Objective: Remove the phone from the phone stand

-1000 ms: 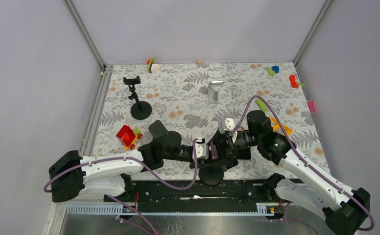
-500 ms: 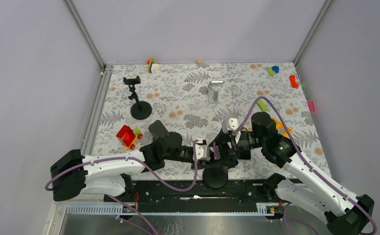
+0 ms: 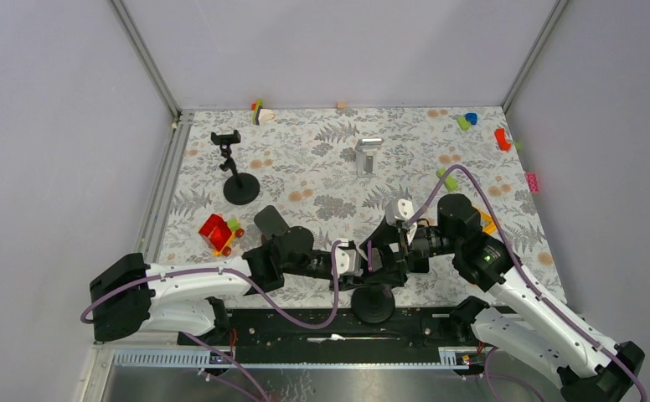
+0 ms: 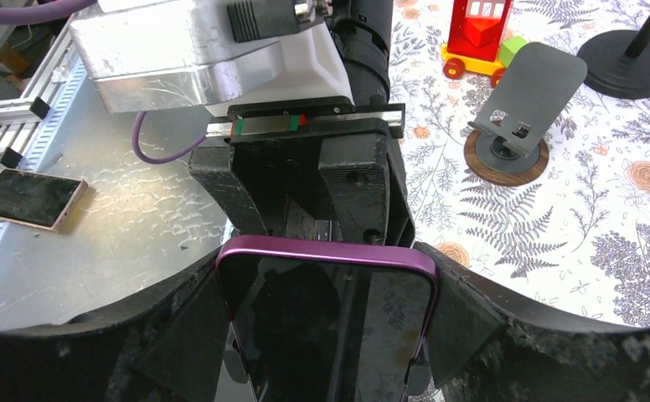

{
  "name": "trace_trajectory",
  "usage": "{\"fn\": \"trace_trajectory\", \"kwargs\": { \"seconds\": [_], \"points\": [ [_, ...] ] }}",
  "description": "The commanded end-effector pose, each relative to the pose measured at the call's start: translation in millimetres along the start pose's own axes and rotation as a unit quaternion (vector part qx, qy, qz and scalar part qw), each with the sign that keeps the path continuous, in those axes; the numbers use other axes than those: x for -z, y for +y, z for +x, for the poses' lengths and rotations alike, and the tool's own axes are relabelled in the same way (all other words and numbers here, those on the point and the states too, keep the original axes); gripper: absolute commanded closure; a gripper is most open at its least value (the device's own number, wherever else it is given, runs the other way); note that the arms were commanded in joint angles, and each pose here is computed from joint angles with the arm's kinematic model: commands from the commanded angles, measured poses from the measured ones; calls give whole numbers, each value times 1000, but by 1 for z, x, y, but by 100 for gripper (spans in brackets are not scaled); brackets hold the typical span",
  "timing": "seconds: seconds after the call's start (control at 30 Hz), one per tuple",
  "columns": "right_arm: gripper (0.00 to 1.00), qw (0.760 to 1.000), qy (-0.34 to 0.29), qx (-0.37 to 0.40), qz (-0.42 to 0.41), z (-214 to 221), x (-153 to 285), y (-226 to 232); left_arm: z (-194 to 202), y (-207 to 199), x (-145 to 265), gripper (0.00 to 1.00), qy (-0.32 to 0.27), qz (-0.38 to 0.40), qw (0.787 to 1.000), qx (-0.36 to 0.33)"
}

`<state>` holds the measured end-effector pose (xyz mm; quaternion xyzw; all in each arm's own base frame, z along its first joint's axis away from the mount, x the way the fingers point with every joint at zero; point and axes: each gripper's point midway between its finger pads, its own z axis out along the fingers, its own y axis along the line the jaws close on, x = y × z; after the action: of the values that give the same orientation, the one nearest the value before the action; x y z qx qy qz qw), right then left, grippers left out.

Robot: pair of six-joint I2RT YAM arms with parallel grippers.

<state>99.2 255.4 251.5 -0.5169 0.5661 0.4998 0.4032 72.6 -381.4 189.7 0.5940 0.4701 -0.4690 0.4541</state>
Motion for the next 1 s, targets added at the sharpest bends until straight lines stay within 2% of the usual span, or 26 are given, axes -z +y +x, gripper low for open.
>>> {"fn": "trace_trajectory", "kwargs": {
  "seconds": [0.0,0.27,0.7,0.97],
  "points": [
    [100,954,-164,214,132,-135,32,-31,28,-76,2,100,40,160,985,42],
    [100,952,-168,209,150,-127,36,-33,29,-76,5,100,40,153,986,43],
    [100,943,-204,185,186,-108,48,-30,22,-67,7,100,5,108,992,58],
    [100,941,-215,136,222,-79,47,-48,13,-62,10,100,-11,89,994,55]
  ]
}}
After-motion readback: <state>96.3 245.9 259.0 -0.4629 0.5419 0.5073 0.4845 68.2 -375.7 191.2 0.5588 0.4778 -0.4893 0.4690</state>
